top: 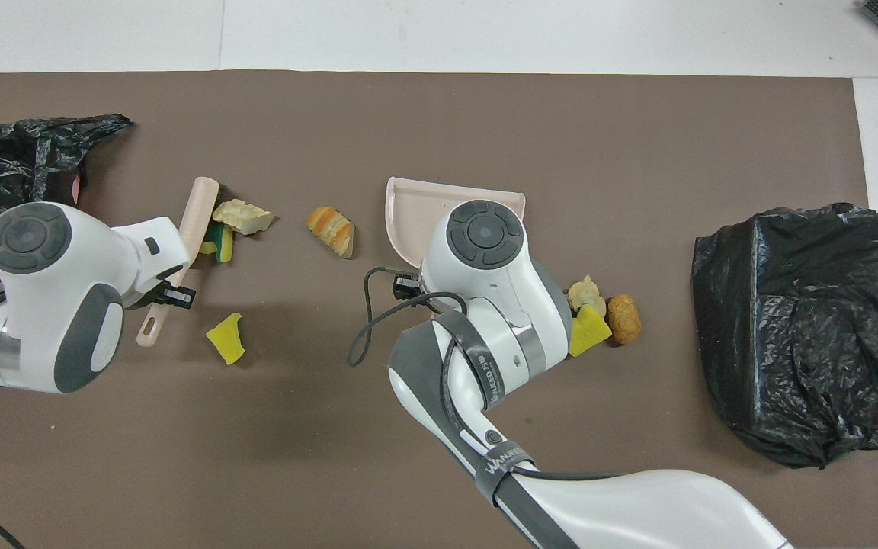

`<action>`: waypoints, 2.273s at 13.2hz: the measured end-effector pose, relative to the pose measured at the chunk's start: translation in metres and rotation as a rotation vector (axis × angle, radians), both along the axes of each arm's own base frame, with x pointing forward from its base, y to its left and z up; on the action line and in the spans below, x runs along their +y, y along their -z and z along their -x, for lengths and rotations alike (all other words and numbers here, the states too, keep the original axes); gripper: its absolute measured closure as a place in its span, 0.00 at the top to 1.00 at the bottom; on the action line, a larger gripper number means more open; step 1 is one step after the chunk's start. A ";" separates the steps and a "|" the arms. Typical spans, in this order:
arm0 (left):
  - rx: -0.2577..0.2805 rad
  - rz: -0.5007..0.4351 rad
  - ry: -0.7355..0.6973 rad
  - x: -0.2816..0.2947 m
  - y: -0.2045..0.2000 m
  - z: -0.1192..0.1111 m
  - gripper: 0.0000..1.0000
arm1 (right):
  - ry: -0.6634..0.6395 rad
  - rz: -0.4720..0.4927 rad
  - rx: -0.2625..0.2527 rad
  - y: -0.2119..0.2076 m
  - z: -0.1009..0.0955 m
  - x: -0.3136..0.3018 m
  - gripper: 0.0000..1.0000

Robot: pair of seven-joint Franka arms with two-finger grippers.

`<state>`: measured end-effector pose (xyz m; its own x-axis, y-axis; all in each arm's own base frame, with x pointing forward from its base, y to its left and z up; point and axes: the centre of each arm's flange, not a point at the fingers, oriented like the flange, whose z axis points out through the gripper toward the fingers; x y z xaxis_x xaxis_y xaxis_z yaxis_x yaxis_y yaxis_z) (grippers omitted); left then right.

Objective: Sweep and dump trash in bin
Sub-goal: 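Sweep the sponges and bread toward the dustpan with the left gripper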

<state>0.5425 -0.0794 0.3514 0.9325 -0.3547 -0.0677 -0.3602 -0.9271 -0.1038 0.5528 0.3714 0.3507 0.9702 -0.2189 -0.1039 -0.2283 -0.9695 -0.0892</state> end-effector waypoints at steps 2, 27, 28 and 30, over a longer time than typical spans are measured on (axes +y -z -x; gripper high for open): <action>0.042 0.018 0.036 -0.042 -0.002 0.014 0.26 | 0.000 0.003 0.008 0.001 0.001 0.000 0.37; 0.022 0.075 -0.088 -0.053 -0.002 0.007 0.26 | -1.516 0.093 -0.002 -0.013 -0.026 -0.075 0.31; 0.026 0.084 -0.072 -0.067 -0.002 0.010 0.26 | -1.526 0.092 0.000 -0.013 -0.023 -0.069 0.31; 0.035 0.106 -0.036 -0.096 -0.002 0.020 0.26 | -1.537 0.092 0.000 -0.012 -0.020 -0.063 0.31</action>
<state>0.5228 -0.1758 0.3531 0.9424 -0.3281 -0.0644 -0.3283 -0.9445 0.0078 0.5724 0.3080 0.3632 0.2583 0.9549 -0.1464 0.9644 -0.2637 -0.0179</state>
